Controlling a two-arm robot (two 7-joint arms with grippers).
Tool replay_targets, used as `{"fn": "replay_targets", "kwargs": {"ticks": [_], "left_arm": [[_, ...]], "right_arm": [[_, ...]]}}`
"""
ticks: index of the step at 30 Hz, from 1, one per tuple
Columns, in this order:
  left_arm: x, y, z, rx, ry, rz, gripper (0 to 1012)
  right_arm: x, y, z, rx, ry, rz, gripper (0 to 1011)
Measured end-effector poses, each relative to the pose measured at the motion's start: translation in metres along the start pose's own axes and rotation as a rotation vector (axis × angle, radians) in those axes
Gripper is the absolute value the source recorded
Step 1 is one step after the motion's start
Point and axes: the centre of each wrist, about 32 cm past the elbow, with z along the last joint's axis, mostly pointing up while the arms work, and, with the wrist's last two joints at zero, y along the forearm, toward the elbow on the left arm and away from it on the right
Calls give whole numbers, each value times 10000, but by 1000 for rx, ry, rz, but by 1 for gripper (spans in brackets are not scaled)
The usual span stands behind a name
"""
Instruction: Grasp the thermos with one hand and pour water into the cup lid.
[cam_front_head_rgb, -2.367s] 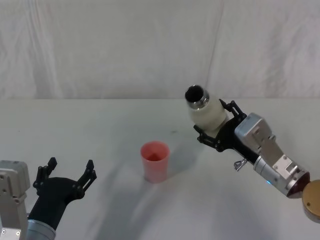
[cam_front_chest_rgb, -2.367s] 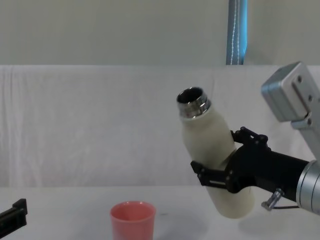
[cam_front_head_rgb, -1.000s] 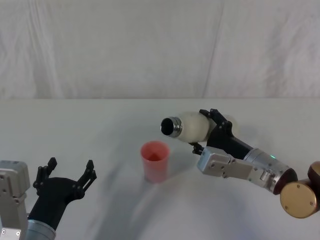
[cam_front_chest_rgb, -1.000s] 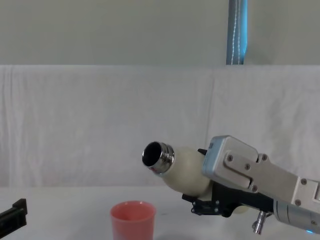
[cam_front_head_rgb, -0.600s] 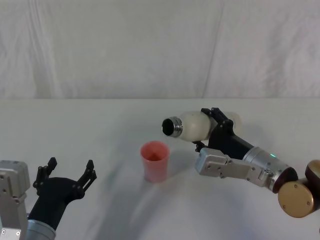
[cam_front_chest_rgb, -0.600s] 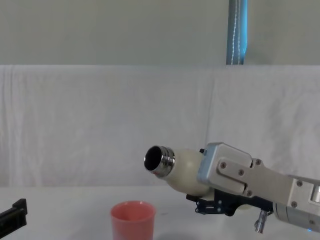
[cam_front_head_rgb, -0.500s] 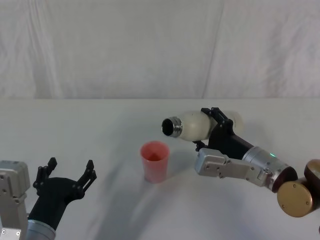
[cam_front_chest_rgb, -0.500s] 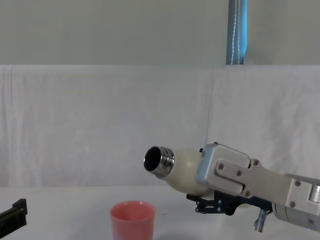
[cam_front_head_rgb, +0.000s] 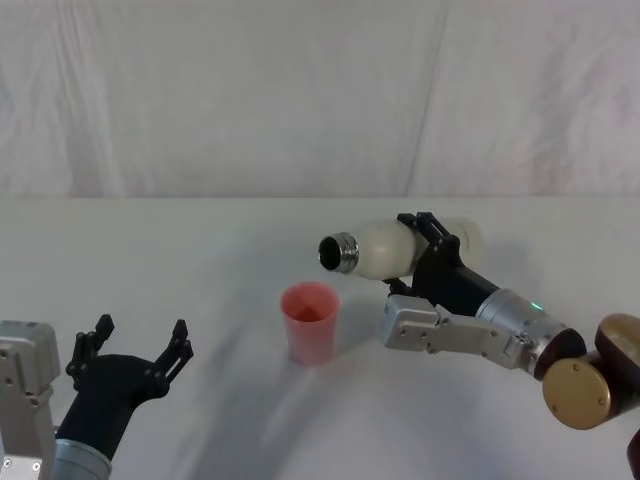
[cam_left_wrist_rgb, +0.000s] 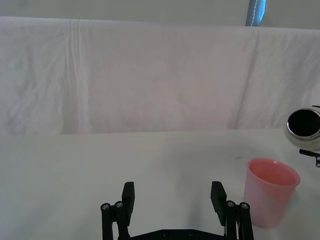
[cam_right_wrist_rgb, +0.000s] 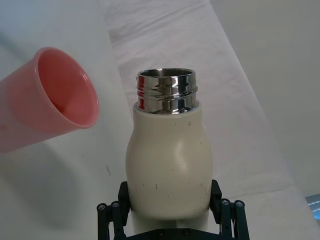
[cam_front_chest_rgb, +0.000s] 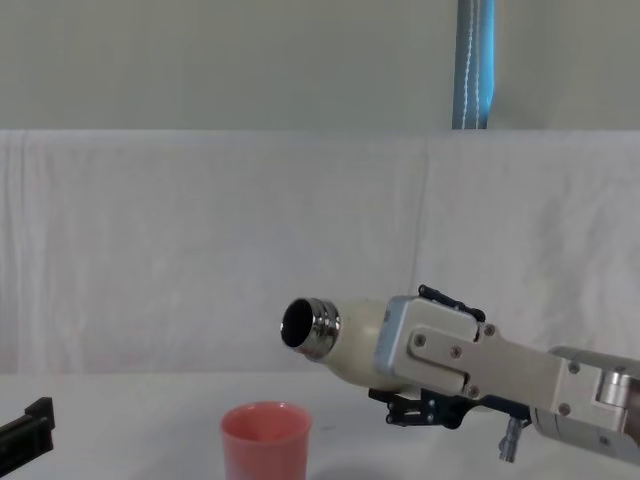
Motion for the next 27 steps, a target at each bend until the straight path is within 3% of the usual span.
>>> {"fn": "replay_targets", "kwargs": {"ticks": [27], "left_arm": [[0, 0, 0, 0, 0, 0, 1001]], "right_arm": [[40, 84, -28, 0, -126, -3, 957]]}}
